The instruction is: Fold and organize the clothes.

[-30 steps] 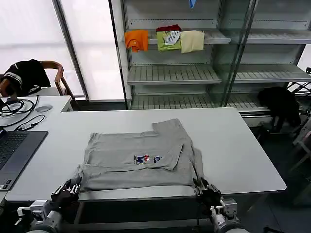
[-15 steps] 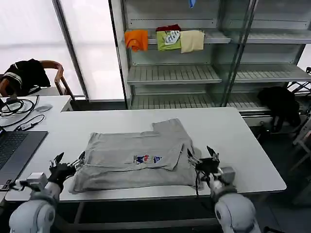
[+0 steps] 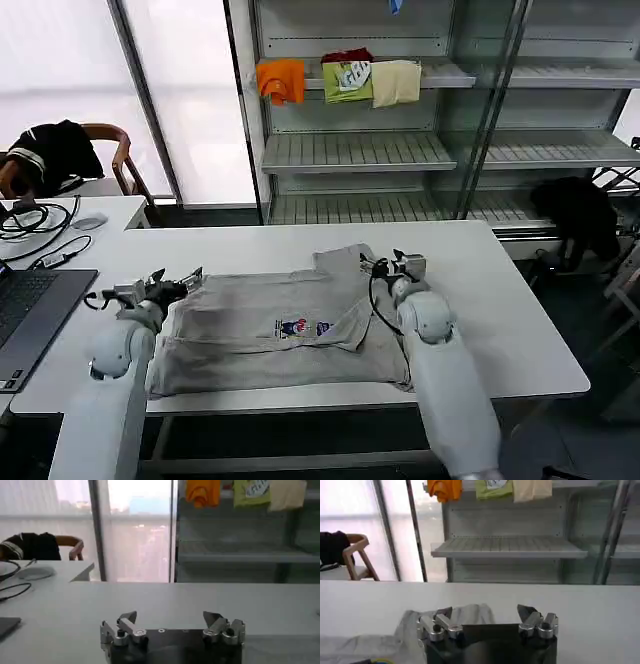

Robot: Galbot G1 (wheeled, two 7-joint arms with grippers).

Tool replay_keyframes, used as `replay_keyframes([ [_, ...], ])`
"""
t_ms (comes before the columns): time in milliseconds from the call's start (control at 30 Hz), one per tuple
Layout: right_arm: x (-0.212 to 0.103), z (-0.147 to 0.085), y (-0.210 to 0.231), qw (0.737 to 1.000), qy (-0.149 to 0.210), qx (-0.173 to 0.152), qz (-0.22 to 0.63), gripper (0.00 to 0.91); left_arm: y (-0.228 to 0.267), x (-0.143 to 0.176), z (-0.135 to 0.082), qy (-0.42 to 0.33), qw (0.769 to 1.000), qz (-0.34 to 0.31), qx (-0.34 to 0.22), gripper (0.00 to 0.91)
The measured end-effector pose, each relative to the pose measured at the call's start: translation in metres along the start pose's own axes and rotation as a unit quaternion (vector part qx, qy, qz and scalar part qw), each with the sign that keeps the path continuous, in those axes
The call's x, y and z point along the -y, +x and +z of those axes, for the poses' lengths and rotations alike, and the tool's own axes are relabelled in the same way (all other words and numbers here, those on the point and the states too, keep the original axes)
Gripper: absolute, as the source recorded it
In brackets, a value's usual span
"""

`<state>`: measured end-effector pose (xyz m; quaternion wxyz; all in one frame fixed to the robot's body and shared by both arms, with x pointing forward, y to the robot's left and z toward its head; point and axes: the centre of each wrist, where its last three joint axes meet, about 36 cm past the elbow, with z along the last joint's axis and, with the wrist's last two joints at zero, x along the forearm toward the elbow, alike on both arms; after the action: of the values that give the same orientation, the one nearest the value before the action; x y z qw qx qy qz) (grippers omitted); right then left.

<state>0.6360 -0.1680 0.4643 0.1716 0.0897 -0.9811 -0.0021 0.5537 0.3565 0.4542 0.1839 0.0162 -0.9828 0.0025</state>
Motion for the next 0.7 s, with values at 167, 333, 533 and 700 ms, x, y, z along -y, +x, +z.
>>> replay_keyframes([
  [167, -0.004, 0.0, -0.024, 1.0, -0.003, -0.014, -0.002, 0.907, -0.024, -0.004, 0.004, -0.014, 0.999, -0.007, -0.028, 0.907],
  [333, -0.007, -0.002, -0.039, 1.0, -0.007, -0.022, -0.003, 0.907, -0.037, -0.007, 0.006, -0.025, 0.999, -0.009, -0.045, 0.474],
  [533, -0.01, -0.003, -0.05, 1.0, -0.006, -0.03, 0.0, 0.484, -0.045, -0.01, 0.01, -0.035, 0.998, -0.007, -0.058, 0.222],
  [700, -0.011, 0.005, -0.056, 0.999, 0.0, -0.046, 0.001, 0.03, -0.047, -0.007, 0.012, -0.037, 0.997, 0.001, -0.062, 0.06],
])
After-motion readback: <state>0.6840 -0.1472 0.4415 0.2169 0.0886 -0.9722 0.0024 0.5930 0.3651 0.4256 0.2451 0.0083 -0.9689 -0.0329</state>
